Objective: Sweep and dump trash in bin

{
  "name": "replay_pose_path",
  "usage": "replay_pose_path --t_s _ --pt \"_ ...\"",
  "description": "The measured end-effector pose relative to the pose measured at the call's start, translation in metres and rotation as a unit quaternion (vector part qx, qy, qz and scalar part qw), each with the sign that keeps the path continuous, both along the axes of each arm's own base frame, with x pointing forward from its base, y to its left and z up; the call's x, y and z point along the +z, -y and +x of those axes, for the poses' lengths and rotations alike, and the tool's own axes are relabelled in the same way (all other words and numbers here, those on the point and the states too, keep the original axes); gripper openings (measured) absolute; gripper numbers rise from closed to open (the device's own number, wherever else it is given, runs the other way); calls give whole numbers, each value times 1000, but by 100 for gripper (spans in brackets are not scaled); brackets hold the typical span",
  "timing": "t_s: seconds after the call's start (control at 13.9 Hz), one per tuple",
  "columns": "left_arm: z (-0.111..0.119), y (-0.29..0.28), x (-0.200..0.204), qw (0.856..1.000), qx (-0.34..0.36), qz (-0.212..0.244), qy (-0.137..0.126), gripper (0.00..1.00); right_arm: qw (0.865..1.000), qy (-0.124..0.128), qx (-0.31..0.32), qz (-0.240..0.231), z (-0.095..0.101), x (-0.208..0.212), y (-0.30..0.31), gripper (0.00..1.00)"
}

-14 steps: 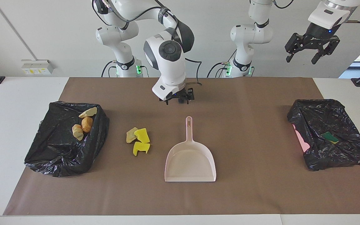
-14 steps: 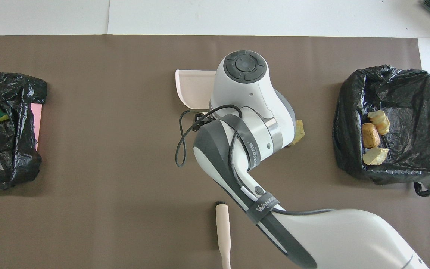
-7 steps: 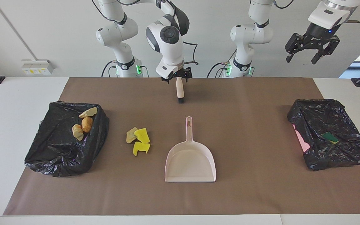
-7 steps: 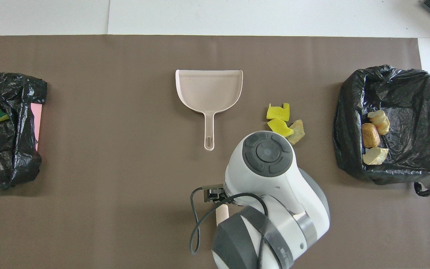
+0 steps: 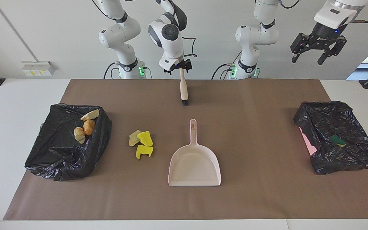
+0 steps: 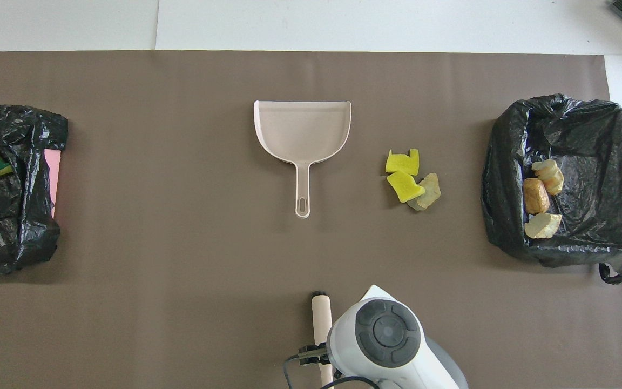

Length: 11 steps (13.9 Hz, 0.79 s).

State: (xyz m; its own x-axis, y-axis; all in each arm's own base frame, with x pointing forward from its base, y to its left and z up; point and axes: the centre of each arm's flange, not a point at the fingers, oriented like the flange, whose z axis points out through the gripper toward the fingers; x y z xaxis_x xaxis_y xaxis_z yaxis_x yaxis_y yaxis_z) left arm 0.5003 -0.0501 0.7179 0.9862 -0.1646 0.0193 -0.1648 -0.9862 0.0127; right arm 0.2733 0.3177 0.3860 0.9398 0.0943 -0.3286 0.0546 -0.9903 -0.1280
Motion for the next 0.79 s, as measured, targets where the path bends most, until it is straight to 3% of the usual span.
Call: replay_pose_path --t_s 0.29,0.43,0.79 --pt "0 10 1 1000 -10 0 6 100 1000 23 -16 -1 -26 -23 -15 100" --pt "5 24 1 999 -22 -2 26 100 999 27 -14 -10 -39 -47 -24 100" --pt "18 116 -40 997 -58 -13 50 100 999 23 -11 -22 -45 -68 -25 100"
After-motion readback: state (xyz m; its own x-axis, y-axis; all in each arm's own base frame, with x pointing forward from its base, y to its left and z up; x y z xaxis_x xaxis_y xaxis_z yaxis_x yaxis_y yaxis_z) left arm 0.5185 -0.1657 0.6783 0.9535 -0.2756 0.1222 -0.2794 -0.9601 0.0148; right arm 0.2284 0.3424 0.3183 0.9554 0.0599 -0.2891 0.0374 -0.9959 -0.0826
